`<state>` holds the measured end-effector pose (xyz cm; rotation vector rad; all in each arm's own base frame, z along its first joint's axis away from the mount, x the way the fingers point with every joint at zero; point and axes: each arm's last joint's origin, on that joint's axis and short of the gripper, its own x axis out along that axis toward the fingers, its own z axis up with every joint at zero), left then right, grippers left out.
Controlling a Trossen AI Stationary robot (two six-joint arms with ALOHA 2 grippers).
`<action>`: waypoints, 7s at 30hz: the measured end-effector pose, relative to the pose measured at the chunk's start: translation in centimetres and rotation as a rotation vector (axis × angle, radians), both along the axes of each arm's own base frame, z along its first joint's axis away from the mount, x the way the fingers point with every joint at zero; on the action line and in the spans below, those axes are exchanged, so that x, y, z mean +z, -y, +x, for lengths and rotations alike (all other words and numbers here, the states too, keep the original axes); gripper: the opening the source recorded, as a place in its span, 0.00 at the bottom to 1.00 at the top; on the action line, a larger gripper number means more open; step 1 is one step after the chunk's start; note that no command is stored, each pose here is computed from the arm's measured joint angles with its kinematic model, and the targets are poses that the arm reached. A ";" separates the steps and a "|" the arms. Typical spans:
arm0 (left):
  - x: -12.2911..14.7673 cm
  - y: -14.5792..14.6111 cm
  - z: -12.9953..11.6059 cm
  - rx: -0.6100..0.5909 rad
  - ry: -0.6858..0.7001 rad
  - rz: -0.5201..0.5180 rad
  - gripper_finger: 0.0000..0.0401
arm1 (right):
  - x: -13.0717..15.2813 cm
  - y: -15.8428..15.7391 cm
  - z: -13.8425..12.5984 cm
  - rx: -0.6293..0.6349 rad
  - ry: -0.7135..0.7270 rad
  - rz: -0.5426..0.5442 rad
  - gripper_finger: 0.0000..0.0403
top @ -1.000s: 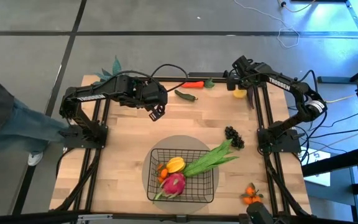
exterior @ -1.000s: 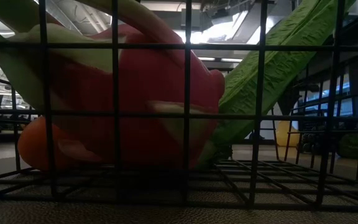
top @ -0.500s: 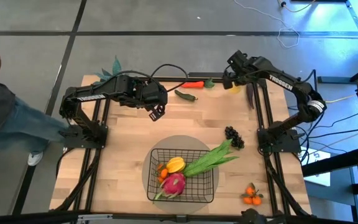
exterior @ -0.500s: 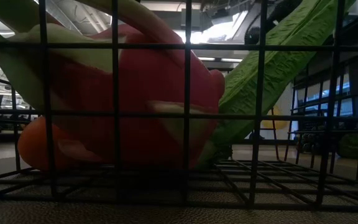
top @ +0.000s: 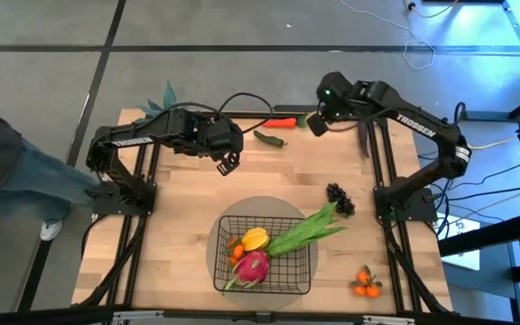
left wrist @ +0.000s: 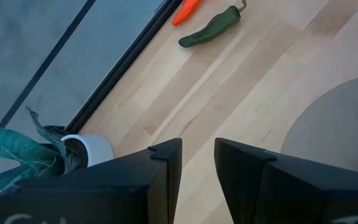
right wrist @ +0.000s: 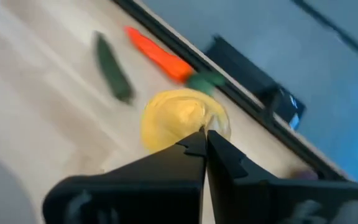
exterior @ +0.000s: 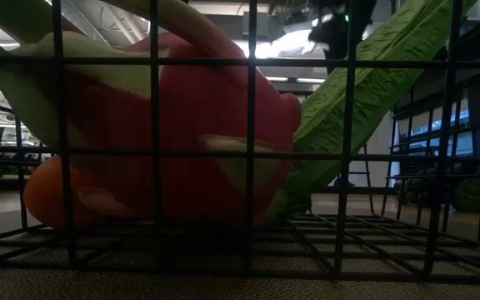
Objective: Build produce basket
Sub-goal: Put the pear into the black mesh basket, then put the bunch of grapes into the black mesh basket
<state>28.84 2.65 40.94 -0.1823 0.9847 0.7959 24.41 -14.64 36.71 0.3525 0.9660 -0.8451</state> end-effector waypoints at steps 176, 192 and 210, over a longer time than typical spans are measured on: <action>1.1 11.5 1.2 -0.632 0.174 -0.097 0.21 | -2.6 -22.1 -5.0 0.561 0.548 -0.007 0.20; 1.1 5.0 2.4 -0.438 0.177 -0.080 0.21 | -5.0 -17.9 -9.0 -0.220 0.045 0.480 0.20; 1.4 3.3 3.1 -0.538 0.250 -0.204 0.21 | -15.1 -14.7 -7.8 -0.276 -0.003 0.530 0.20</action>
